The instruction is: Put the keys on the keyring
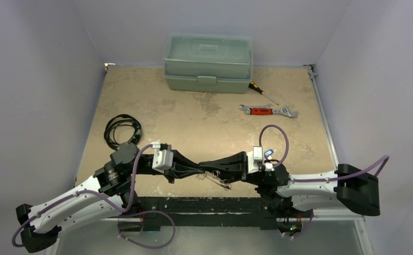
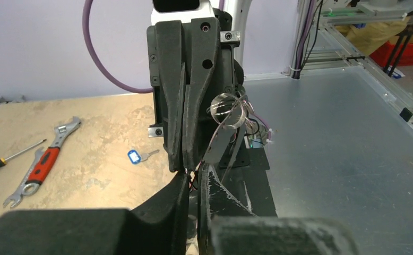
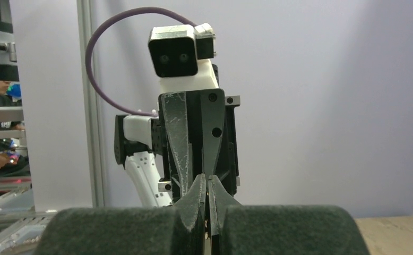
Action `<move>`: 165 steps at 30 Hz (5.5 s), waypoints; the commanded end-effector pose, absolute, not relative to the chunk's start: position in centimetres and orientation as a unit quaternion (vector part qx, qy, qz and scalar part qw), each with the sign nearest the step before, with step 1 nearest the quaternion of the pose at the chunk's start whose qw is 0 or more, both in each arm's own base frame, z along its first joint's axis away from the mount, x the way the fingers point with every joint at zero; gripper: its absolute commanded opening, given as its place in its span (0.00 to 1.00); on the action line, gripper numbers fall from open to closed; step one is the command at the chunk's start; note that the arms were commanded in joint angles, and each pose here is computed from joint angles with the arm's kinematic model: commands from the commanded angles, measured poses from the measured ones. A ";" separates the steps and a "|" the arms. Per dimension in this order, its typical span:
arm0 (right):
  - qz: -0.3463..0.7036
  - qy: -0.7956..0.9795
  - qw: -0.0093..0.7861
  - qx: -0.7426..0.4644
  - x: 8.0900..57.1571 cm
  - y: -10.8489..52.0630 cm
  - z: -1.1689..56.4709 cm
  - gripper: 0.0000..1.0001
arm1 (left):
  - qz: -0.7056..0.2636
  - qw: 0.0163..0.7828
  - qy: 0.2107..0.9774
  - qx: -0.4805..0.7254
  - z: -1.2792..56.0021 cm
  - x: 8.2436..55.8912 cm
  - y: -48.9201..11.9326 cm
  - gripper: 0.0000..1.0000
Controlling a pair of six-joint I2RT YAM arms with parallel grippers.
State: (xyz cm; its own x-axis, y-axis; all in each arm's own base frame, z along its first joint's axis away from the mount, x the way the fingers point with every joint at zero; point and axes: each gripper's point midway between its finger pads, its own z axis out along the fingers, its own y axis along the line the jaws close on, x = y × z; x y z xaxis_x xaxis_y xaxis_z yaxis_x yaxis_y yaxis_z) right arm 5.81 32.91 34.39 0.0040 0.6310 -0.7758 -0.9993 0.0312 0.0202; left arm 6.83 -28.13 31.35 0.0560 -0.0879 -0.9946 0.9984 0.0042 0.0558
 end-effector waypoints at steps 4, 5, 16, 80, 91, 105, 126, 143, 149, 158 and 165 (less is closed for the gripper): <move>0.682 0.120 0.684 -0.228 1.8 26.9 43.0 0.00 | -0.461 0.546 0.511 0.477 29.7 9.3 -28.2 0.00; 0.684 0.118 0.683 -0.228 1.7 26.9 43.1 0.00 | -0.461 0.547 0.511 0.477 29.7 9.3 -28.1 0.00; 0.670 0.136 0.700 -0.206 2.3 24.4 44.6 0.68 | -0.432 0.564 0.501 0.495 29.5 9.4 -27.2 0.00; 0.310 0.451 0.635 -0.545 10.0 31.5 30.2 0.00 | -0.364 0.606 0.463 0.535 28.3 9.7 -25.3 0.50; 0.377 0.421 0.661 -0.494 8.8 31.6 33.1 0.00 | -0.398 0.613 0.446 0.517 29.4 9.1 -25.9 0.46; 0.410 0.409 0.640 -0.505 7.5 32.7 32.9 0.00 | -0.415 0.588 0.447 0.531 28.6 9.0 -27.2 0.29; 0.415 0.419 0.620 -0.518 7.2 33.2 32.1 0.00 | -0.415 0.575 0.451 0.542 28.0 8.9 -27.4 0.00; 0.386 0.443 0.618 -0.522 7.7 31.1 32.2 0.54 | -0.401 0.535 0.506 0.544 26.3 9.7 -27.6 0.00; 0.355 0.473 0.593 -0.547 8.3 30.9 30.3 0.53 | -0.403 0.517 0.522 0.546 25.8 9.8 -28.0 0.00; 0.261 0.647 0.643 -0.315 15.9 27.1 30.5 0.70 | -0.373 0.487 0.590 0.524 23.7 11.7 -28.2 0.00; 0.154 0.816 0.553 -0.060 21.9 20.5 23.1 0.71 | -0.344 0.464 0.641 0.506 21.7 13.4 -28.3 0.00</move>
